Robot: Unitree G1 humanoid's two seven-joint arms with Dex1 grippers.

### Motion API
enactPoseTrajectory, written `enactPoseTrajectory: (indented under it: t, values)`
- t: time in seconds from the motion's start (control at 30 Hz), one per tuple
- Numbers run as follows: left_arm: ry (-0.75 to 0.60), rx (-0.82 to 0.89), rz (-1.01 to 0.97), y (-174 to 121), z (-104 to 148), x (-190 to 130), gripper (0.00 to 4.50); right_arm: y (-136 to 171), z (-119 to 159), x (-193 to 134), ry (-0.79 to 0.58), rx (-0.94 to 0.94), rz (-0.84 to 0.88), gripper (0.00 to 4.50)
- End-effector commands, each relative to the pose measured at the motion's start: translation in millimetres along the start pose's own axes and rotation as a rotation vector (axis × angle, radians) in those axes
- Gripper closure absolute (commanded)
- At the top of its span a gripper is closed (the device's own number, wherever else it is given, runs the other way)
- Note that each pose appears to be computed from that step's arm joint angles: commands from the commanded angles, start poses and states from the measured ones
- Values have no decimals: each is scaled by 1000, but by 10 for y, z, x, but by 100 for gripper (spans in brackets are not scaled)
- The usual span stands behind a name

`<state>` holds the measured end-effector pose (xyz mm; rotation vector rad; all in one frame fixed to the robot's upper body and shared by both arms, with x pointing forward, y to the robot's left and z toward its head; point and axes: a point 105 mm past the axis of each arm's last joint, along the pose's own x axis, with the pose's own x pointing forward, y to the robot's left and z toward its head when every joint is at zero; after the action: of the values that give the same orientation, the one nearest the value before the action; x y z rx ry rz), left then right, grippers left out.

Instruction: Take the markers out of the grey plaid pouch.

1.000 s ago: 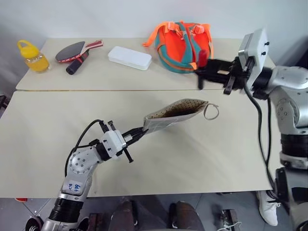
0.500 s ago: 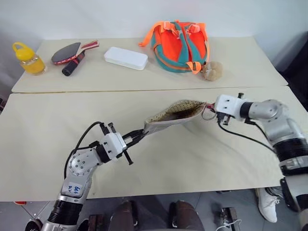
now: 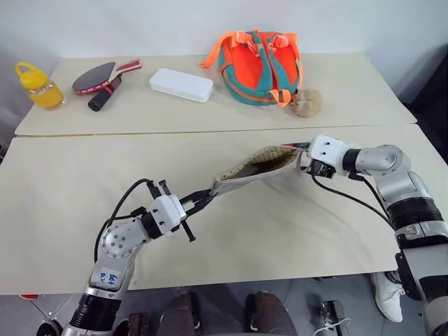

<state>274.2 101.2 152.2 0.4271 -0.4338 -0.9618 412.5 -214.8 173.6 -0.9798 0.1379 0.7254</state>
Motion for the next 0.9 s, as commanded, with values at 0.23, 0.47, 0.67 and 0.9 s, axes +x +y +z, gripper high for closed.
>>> enactPoseTrajectory:
  t: [0.23, 0.47, 0.67, 0.9]
  values:
    - [-38, 11, 17, 45, 95, 25, 450, -620, 1159, -604, -510, 118, -130, 213]
    - [-47, 10, 8, 52, 109, 56, 450, 249, 1578, -725, -604, 181, 348, 447]
    - [-48, 10, 3, 38, 112, 59, 450, 376, 1404, -549, -453, 16, 309, 447]
    - [-74, -6, -32, -15, 170, 135, 450, 541, 1264, -357, -366, -184, 328, 447]
